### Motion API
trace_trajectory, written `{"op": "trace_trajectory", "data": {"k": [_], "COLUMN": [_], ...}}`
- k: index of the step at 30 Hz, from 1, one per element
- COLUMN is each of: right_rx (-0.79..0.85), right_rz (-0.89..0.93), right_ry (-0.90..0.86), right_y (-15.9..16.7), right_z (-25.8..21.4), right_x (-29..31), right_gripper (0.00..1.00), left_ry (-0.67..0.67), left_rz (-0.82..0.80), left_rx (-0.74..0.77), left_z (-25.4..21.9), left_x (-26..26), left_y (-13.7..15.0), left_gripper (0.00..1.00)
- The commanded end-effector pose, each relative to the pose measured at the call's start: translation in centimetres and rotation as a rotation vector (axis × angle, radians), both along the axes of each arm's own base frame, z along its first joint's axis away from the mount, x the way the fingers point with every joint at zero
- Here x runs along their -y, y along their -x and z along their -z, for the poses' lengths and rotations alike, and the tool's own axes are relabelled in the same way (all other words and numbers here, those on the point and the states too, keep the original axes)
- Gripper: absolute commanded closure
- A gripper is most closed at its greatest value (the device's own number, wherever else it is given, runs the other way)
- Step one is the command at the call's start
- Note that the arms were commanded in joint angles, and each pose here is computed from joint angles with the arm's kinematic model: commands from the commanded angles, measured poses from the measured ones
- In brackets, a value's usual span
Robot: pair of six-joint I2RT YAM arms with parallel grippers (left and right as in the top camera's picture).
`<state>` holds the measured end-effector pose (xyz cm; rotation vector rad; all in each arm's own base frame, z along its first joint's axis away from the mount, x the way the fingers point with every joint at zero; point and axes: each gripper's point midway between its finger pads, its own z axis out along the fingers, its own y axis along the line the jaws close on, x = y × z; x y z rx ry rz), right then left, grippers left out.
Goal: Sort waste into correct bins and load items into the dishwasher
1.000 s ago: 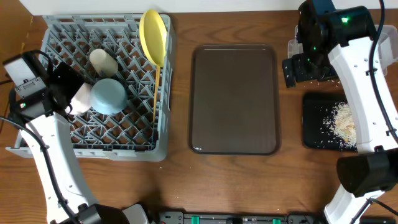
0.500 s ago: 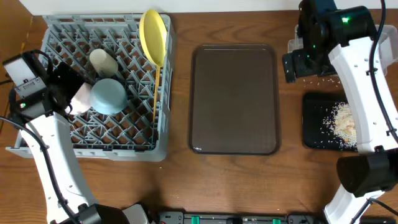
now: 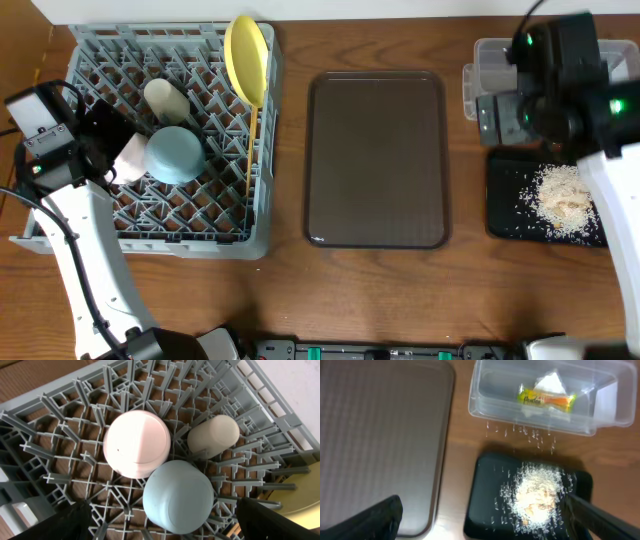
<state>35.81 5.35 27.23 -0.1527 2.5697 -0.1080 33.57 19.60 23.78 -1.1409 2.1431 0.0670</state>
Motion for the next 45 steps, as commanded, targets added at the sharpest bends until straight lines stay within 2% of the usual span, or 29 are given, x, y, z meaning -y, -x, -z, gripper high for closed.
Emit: {"op": "trace_trajectory", "data": {"k": [1, 8, 15, 20, 33, 38, 45], "right_rx": [0.037, 0.208, 0.356, 0.484, 0.861, 0.915, 0.988], "right_rz": [-0.010, -0.181, -0.206, -0.307, -0.290, -0.284, -0.235], "right_ry": [-0.001, -0.039, -0.052, -0.048, -0.070, -0.069, -0.047], "right_y": [0.7, 1.2, 2.9, 4.6, 8.9, 9.7, 10.1], "right_z": [2.6, 6.5, 8.4, 9.9, 11.0, 11.6, 9.8], "right_x": [0.4, -1.4, -1.2, -1.9, -0.6, -0.3, 1.1], "right_gripper": [0.01, 0.01, 0.01, 0.01, 0.01, 0.01, 0.01], "left_ry": [-0.009, -0.010, -0.009, -0.009, -0.010, -0.009, -0.010], "left_rz": [-0.003, -0.003, -0.003, -0.003, -0.003, -0.003, -0.003], "left_rx": [-0.005, -0.005, -0.005, -0.005, -0.005, -0.005, -0.005], "left_z": [0.0, 0.0, 0.0, 0.0, 0.0, 0.0, 0.0], "left_x": [-0.3, -0.3, -0.3, -0.3, -0.3, -0.3, -0.3], "left_y": [0.0, 0.0, 0.0, 0.0, 0.0, 0.0, 0.0], "left_gripper": [0.06, 0.06, 0.06, 0.06, 0.06, 0.06, 0.06]}}
